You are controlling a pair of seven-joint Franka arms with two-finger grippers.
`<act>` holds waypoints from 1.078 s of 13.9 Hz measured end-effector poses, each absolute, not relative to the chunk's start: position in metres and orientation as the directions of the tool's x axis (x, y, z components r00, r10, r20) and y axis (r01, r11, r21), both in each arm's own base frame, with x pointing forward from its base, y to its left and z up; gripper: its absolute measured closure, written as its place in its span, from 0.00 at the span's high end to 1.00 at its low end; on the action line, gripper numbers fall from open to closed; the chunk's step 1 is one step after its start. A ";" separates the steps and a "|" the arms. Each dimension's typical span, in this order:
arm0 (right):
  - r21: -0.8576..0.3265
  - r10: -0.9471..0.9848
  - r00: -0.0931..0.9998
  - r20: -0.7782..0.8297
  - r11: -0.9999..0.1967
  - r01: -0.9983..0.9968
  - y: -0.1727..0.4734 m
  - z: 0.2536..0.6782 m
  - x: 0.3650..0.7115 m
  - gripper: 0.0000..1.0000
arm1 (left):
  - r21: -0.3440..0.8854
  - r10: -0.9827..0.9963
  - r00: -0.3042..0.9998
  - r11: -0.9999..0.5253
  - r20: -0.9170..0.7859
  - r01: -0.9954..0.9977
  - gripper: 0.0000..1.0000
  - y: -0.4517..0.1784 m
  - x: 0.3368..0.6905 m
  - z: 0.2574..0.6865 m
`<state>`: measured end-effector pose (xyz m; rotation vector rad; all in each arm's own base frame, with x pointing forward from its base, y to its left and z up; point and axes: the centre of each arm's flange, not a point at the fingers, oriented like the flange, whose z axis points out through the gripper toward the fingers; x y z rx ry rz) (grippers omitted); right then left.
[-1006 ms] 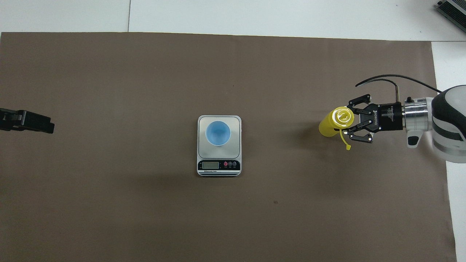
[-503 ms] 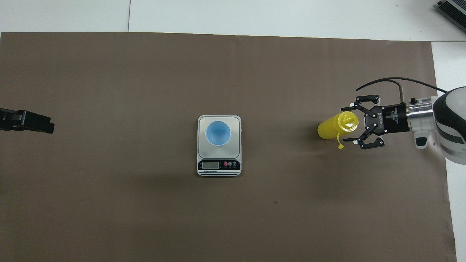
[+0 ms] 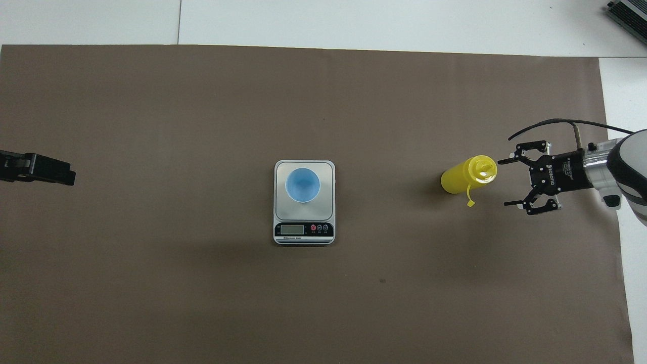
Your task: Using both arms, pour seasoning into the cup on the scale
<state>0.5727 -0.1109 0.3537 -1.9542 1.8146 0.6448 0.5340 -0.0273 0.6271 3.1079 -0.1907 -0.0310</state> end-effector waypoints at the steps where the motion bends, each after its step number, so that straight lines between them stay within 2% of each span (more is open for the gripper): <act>1: 0.003 -0.831 0.106 -0.546 -0.128 -0.992 -0.112 0.363 0.572 1.00 | 0.029 -0.123 0.992 -0.992 -0.018 -0.122 1.00 -0.027 0.534 0.627; 6: -0.080 -0.854 0.362 -0.374 -0.359 -0.930 -0.084 0.436 0.562 1.00 | 0.029 -0.123 0.992 -0.992 -0.018 -0.122 1.00 -0.027 0.534 0.627; 10: -0.068 -0.810 0.522 -0.268 -0.524 -0.849 -0.029 0.483 0.549 1.00 | 0.029 -0.123 0.992 -0.992 -0.018 -0.122 1.00 -0.027 0.534 0.627; 12: -0.069 -0.750 0.609 -0.259 -0.614 -0.786 -0.002 0.495 0.541 1.00 | 0.029 -0.123 0.992 -0.992 -0.018 -0.122 1.00 -0.027 0.534 0.627; 15: -0.126 -0.537 0.814 -0.224 -0.812 -0.570 0.016 0.497 0.540 1.00 | 0.029 -0.123 0.992 -0.992 -0.018 -0.122 1.00 -0.027 0.534 0.627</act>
